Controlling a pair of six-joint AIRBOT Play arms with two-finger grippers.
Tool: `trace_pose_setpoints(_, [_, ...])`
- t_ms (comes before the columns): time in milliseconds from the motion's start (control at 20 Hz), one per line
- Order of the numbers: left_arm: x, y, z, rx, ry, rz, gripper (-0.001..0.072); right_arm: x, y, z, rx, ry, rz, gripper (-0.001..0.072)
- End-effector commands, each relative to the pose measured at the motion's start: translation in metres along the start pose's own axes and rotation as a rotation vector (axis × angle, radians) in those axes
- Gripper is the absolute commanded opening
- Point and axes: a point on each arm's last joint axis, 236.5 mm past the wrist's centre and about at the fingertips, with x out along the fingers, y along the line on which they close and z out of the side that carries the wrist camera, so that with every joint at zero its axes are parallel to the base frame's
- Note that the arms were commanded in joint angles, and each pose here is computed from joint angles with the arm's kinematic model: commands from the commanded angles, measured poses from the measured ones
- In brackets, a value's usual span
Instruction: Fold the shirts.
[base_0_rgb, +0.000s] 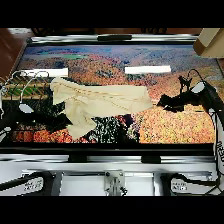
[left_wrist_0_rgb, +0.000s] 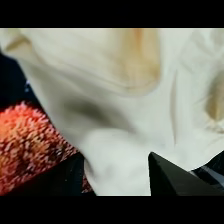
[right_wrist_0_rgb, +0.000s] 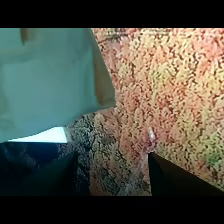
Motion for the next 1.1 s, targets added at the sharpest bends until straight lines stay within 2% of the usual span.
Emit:
trace_pose_setpoints(0, [0.008,-0.004,0.018,-0.047,-0.08,-0.039,0.0361,0.016,0.006,0.002,0.048,0.015,0.053,0.0538])
trace_pose_setpoints(50, [0.009,-0.004,0.021,-0.047,-0.093,-0.039,0.0287,0.02,0.006,0.003,0.058,0.017,0.06,0.0539])
trace_pose_setpoints(150, [0.009,-0.005,0.022,-0.048,-0.099,-0.042,0.0062,0.029,0.006,0.005,0.083,0.018,0.076,0.0539])
trace_pose_setpoints(200, [0.008,-0.006,0.022,-0.046,-0.098,-0.042,0.0033,0.033,0.008,0.006,0.098,0.02,0.091,0.0539])
trace_pose_setpoints(500, [0.003,-0.01,0.021,-0.031,-0.098,-0.049,0.0032,0.072,0.028,0.015,0.065,-0.024,0.078,0.0538])
trace_pose_setpoints(550, [0.0,-0.013,0.024,-0.015,-0.11,-0.053,0.0033,0.075,0.033,0.021,0.066,-0.053,0.074,0.0501])
trace_pose_setpoints(600, [-0.007,-0.018,0.029,0.004,-0.134,-0.057,0.0032,0.075,0.039,0.024,0.068,-0.071,0.08,0.022])
trace_pose_setpoints(650, [-0.018,-0.025,0.038,0.027,-0.17,-0.064,0.0032,0.072,0.045,0.024,0.07,-0.072,0.09,0.0075])
trace_pose_setpoints(750, [-0.053,-0.047,0.061,0.106,-0.272,-0.086,0.0031,0.05,0.059,0.025,-0.003,-0.09,0.106,0.0065])
trace_pose_setpoints(850, [-0.123,-0.09,0.09,0.229,-0.446,-0.12,0.0031,-0.003,0.075,0.038,-0.137,-0.178,0.108,0.0065])
trace_pose_setpoints(950, [-0.239,-0.159,0.102,0.44,-0.725,-0.155,0.003,-0.09,0.105,0.057,-0.344,-0.357,0.11,0.0066])
trace_pose_setpoints(1050, [-0.382,-0.233,0.072,0.626,-1.058,-0.201,0.003,-0.212,0.144,0.067,-0.529,-0.644,0.092,0.0065])
